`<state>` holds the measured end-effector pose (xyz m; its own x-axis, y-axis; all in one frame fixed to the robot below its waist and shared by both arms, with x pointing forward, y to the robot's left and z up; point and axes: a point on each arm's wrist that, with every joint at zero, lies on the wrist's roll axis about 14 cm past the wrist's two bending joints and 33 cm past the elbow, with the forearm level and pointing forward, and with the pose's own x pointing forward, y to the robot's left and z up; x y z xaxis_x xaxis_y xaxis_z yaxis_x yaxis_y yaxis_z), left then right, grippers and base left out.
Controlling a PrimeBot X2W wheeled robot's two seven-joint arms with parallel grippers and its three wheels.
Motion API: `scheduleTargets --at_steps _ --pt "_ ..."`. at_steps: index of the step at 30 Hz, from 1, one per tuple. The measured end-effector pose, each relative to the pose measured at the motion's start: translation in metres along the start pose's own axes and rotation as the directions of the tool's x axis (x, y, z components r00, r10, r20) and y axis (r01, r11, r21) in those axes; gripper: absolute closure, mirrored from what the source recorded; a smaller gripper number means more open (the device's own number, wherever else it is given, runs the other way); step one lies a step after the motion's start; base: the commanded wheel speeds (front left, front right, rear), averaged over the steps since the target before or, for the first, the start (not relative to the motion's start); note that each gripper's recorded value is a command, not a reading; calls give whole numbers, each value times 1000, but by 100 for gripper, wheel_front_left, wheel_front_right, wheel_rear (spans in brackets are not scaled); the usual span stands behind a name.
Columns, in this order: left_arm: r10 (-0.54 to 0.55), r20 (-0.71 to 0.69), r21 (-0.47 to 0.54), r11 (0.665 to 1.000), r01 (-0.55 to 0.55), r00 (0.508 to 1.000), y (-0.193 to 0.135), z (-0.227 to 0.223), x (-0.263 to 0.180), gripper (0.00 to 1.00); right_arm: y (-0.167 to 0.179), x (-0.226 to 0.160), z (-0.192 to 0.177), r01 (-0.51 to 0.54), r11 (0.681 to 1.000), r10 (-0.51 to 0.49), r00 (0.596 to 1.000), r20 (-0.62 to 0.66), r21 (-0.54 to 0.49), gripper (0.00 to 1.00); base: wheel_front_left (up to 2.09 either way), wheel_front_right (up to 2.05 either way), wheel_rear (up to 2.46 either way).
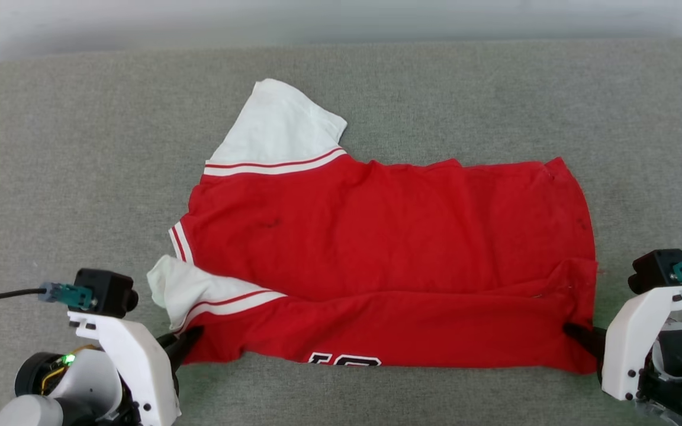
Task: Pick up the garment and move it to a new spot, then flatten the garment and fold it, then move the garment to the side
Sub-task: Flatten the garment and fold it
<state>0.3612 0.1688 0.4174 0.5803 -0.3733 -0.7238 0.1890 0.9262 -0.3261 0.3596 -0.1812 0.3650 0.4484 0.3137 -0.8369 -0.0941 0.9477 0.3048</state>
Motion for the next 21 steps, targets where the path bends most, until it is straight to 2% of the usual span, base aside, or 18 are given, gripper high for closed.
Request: scheduleTargets --at_steps 13,17,21 --pt "9 65 23 1000 -10 998 -14 -9 -37 100 16 -52 12 6 995 9 987 158 -95 100 0 0 0" --pt "25 72 19 999 -26 997 -16 -20 -54 100 18 -70 5 14 995 5 983 182 -104 100 0 0 0" --pt "30 29 -5 1000 -29 999 -17 -40 -64 100 12 -78 -17 23 997 -12 989 148 -76 100 0 0 0"
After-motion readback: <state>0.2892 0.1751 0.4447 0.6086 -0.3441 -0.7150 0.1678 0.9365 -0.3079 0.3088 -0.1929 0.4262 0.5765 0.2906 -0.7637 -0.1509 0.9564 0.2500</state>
